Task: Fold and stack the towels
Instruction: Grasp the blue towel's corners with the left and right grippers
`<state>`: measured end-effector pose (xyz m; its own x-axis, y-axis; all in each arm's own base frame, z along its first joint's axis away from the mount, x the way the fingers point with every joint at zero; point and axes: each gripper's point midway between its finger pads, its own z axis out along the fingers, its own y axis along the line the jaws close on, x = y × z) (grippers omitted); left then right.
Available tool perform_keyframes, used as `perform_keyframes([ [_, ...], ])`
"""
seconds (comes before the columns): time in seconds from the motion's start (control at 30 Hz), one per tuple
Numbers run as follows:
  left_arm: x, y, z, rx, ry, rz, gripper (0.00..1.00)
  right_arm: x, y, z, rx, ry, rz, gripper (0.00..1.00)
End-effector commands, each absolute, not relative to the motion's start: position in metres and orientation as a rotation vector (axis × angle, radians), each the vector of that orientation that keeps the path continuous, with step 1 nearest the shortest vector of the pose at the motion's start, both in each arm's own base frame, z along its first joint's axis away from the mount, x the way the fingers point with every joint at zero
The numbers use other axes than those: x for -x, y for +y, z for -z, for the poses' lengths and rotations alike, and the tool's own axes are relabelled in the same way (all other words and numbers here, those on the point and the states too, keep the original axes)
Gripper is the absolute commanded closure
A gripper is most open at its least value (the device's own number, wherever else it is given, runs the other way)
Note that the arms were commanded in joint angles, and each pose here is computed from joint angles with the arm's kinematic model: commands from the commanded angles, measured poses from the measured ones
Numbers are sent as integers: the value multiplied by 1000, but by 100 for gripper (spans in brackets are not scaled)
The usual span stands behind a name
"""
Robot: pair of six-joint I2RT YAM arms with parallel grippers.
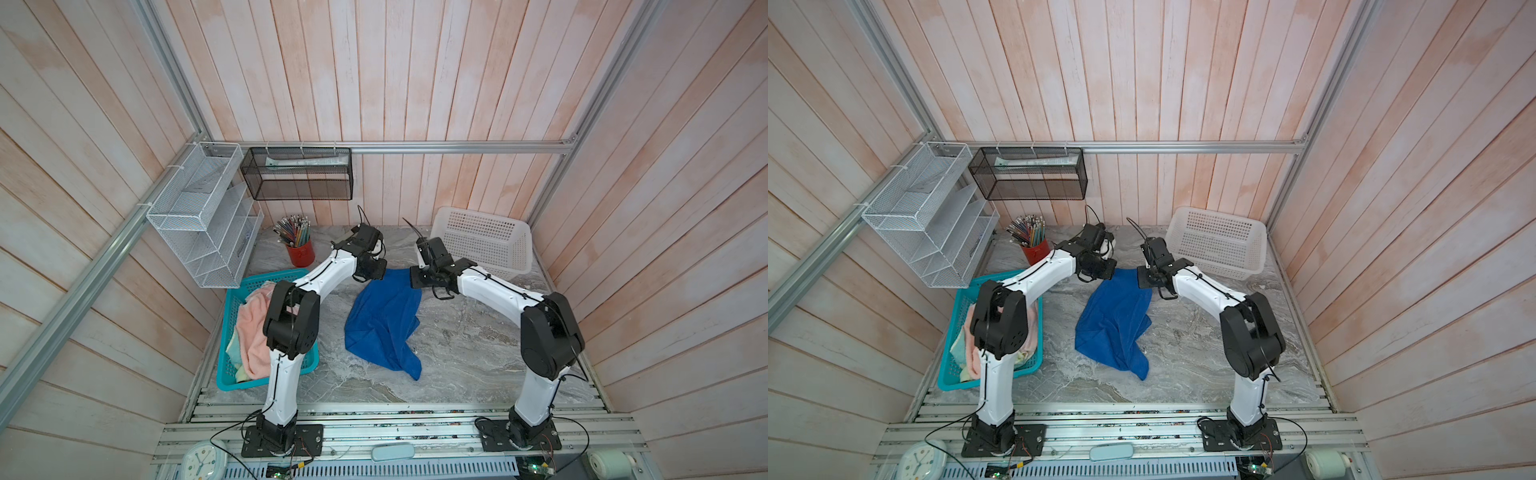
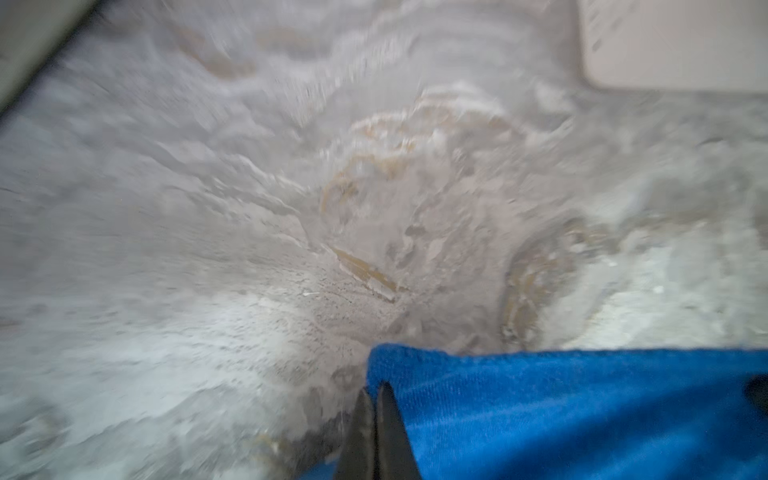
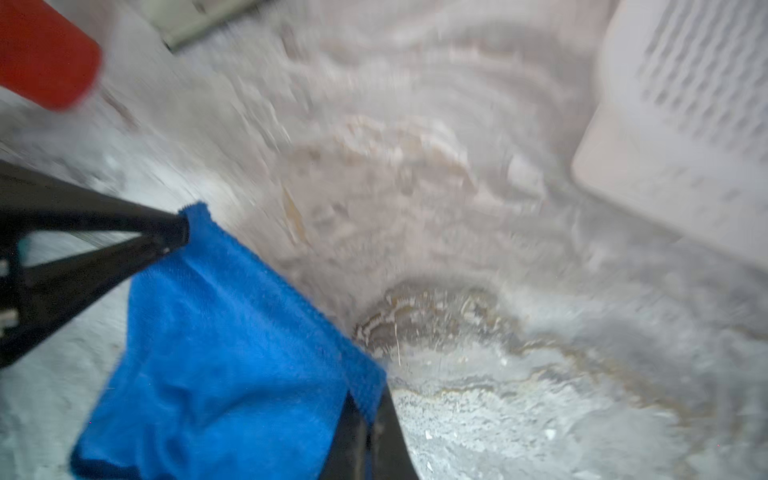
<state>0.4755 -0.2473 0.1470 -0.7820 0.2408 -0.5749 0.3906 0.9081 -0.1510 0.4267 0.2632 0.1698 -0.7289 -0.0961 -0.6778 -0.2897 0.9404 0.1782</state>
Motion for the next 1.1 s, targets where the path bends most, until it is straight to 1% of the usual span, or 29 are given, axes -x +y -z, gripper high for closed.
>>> perform_keyframes([
  [0.0,-469,-231,-253,-400,2273,311,100,-420,246,-255,311,2214,-311,100],
  [0.07,-450,-229,-278,-389,2206,317,100,-407,245,-284,335,2143,-351,100],
  [0.13,-421,-235,-284,-402,2160,328,100,-386,246,-295,365,2105,-410,100],
  [0.2,-388,-244,-270,-413,2154,343,100,-358,247,-284,390,2114,-468,100],
  [0.27,-352,-248,-238,-387,2176,360,100,-325,251,-254,424,2150,-517,100],
  [0.3,-333,-246,-216,-350,2201,382,96,-305,253,-232,443,2177,-541,100],
  [0.33,-314,-241,-190,-299,2243,416,81,-285,253,-205,459,2213,-565,100],
  [0.37,-300,-235,-169,-250,2284,448,68,-274,254,-190,453,2234,-588,100],
  [0.4,-286,-227,-146,-187,2337,487,58,-255,251,-158,437,2297,-617,100],
  [0.43,-273,-220,-129,-137,2384,511,54,-240,246,-131,428,2358,-634,100],
  [0.47,-266,-214,-119,-105,2412,512,52,-230,243,-115,414,2395,-640,100],
  [0.53,-258,-205,-112,-77,2439,496,50,-215,234,-89,387,2454,-626,100],
  [0.6,-260,-196,-114,-51,2444,453,50,-211,228,-80,367,2470,-609,100],
  [0.67,-266,-193,-118,-36,2452,442,50,-212,228,-83,359,2458,-608,100],
  [0.77,-273,-195,-111,-4,2500,493,49,-216,225,-89,344,2435,-592,100],
  [0.87,-282,-213,-105,-66,2547,551,49,-218,223,-90,330,2424,-583,100],
  [0.97,-288,-245,-108,-222,2573,622,54,-216,221,-84,327,2435,-575,100],
  [1.07,-288,-270,-98,-290,2631,545,54,-215,219,-79,329,2452,-560,100],
])
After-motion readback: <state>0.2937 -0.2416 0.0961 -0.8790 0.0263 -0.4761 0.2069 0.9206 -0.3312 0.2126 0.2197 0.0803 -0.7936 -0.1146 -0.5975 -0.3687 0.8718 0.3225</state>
